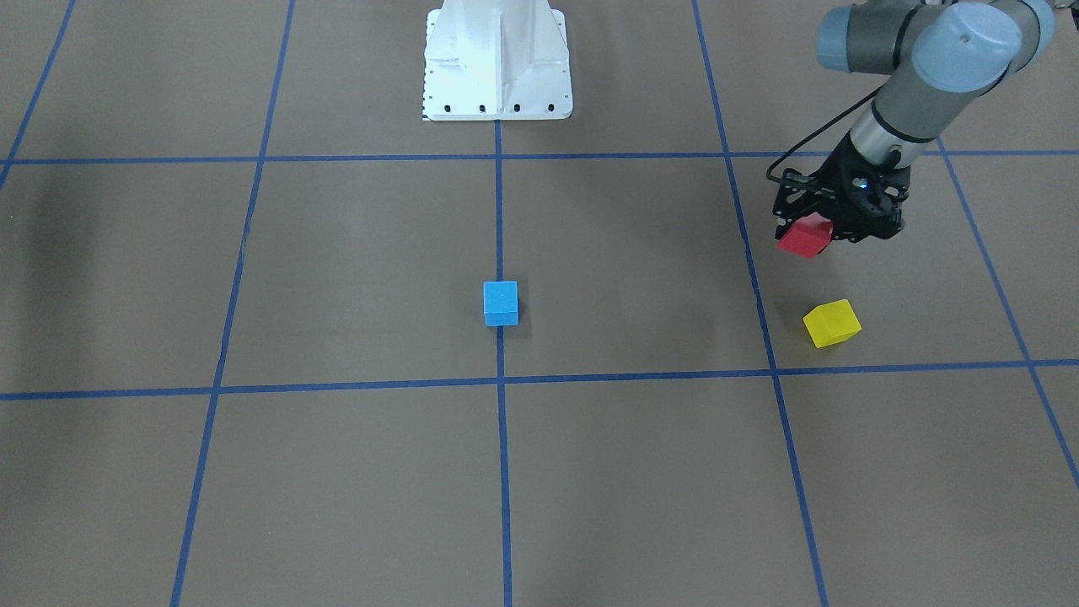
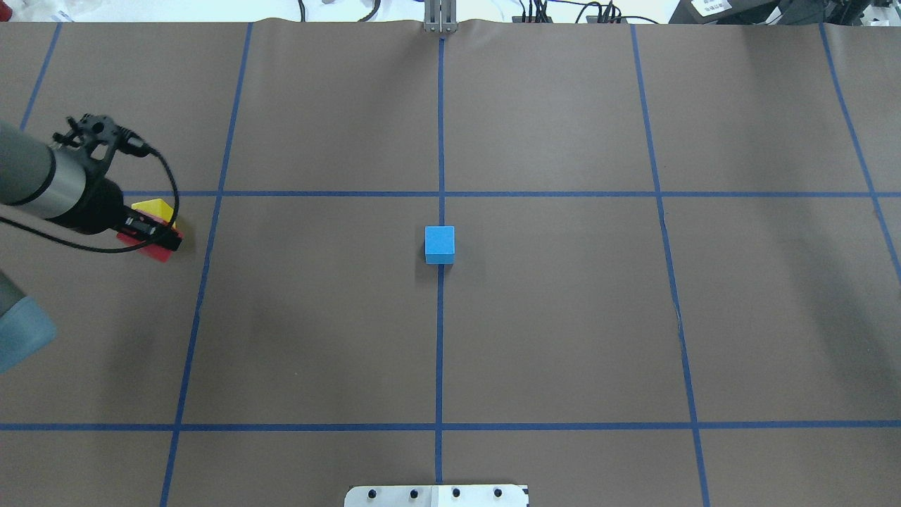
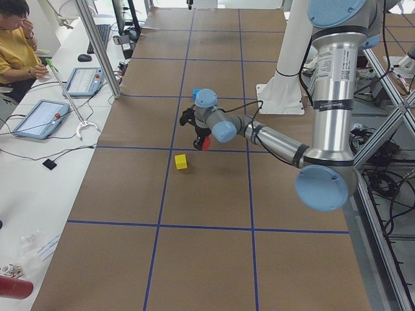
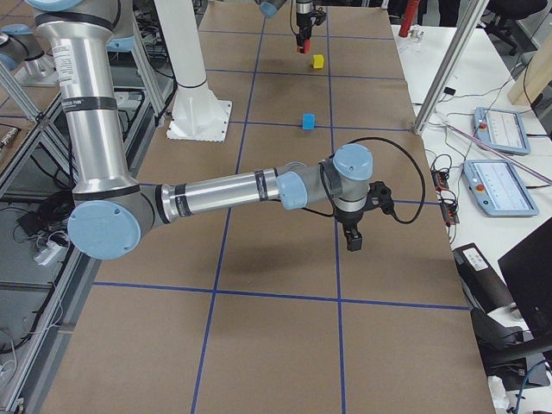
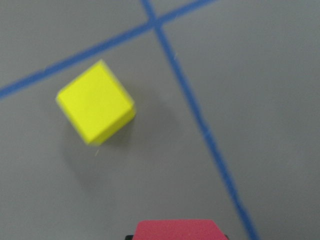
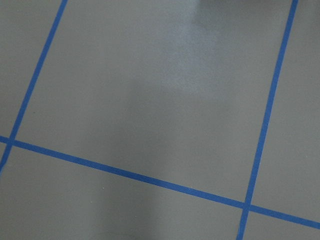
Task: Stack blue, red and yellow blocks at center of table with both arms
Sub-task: 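Carry the red cube with the left gripper above the blue cube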
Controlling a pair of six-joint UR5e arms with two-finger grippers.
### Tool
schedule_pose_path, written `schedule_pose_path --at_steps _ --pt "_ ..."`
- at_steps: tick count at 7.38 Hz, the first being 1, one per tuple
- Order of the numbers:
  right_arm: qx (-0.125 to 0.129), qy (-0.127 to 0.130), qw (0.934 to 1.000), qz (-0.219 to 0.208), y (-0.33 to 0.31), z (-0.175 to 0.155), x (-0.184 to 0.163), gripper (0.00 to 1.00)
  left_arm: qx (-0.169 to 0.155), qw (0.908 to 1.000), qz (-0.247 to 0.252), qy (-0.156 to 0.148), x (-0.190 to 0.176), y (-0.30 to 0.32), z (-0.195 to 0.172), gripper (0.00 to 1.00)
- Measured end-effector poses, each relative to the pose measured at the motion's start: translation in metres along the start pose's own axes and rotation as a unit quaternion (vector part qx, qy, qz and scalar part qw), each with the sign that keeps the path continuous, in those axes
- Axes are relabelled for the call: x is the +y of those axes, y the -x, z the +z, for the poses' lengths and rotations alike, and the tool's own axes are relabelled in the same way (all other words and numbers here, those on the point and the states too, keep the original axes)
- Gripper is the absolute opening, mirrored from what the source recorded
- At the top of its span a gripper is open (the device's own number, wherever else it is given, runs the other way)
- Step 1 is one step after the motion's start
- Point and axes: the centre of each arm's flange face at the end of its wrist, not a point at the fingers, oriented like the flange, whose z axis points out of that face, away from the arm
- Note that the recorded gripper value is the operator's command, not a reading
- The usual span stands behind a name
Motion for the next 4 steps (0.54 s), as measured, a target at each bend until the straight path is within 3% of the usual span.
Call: schedule_pose_path --at_steps 2,4 --pt "0.002 0.006 1.0000 -0.001 -0.020 0.004 0.008 1.00 -0.006 0.9984 -0.057 0.002 -0.070 -0.114 -0.010 0.00" --pt "0.004 0.010 0.9999 0.007 -0.031 0.007 0.012 1.00 -0.011 0.9949 -0.101 -0.003 -0.113 -0.220 0.008 0.00"
